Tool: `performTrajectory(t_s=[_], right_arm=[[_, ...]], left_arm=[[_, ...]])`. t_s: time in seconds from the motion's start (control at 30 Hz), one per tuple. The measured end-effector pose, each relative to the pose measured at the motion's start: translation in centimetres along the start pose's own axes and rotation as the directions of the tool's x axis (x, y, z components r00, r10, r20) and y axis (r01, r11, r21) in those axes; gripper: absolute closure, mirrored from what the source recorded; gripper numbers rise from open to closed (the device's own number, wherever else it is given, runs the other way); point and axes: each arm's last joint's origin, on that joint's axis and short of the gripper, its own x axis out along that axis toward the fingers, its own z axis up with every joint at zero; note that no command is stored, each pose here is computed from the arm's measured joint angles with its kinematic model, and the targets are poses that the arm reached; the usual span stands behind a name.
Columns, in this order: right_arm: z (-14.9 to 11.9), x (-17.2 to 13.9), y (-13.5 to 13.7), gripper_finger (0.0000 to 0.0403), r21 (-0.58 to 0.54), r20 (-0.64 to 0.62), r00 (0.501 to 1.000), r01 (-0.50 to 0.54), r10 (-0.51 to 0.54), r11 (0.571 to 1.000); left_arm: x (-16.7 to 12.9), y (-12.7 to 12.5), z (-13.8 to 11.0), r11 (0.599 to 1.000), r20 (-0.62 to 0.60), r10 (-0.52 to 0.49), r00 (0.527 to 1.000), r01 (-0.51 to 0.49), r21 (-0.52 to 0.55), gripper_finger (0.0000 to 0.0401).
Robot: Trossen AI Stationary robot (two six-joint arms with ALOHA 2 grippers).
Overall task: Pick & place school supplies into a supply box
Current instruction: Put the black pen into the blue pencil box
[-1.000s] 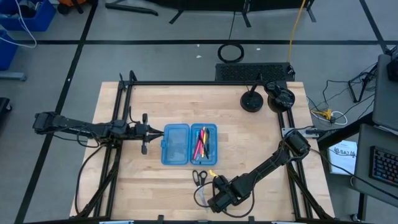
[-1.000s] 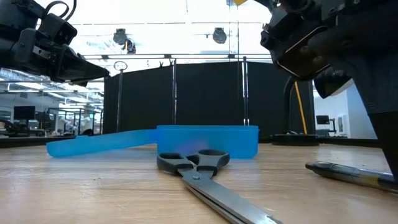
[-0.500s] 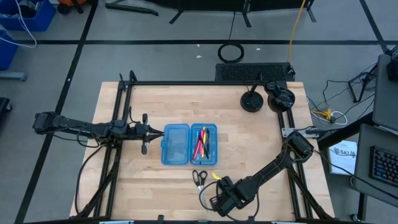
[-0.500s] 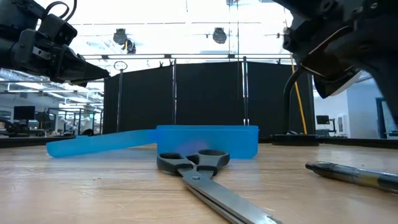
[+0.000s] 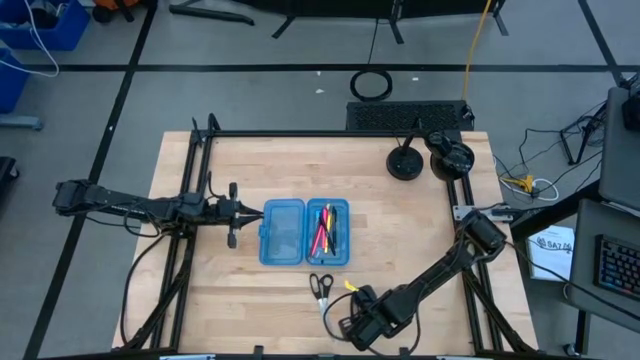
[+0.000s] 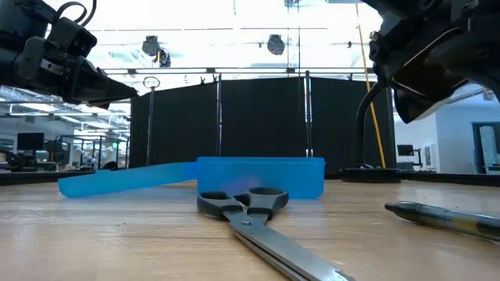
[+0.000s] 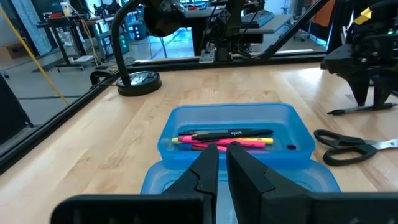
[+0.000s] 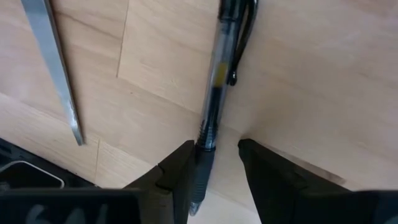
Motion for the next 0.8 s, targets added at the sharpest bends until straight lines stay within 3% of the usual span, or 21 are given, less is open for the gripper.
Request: performTrajectory(t_s=[0.37,0.57,0.8], right_arm=[[2.5,-0.4,-1.4,0.0271,-0.202,-0.055,0.969,0.227,-0.242,0.953],[3.3,-0.6,-2.0,0.0273,-0.388,-0.055,0.945,0.277,-0.322,0.879],[3.6,-0.7,-2.1,0.0295,-0.614,-0.030,0.943,0.244,-0.332,0.750]], left_arm=[[0.0,0.0,-0.1,1.000,-0.012,-0.001,1.000,0.001,0.016,0.0364],[0.0,0.0,-0.1,1.000,-0.011,-0.001,1.000,0.001,0.017,0.0364],[0.0,0.0,-0.1,0.999,-0.012,-0.001,1.000,0.001,0.035,0.0364]])
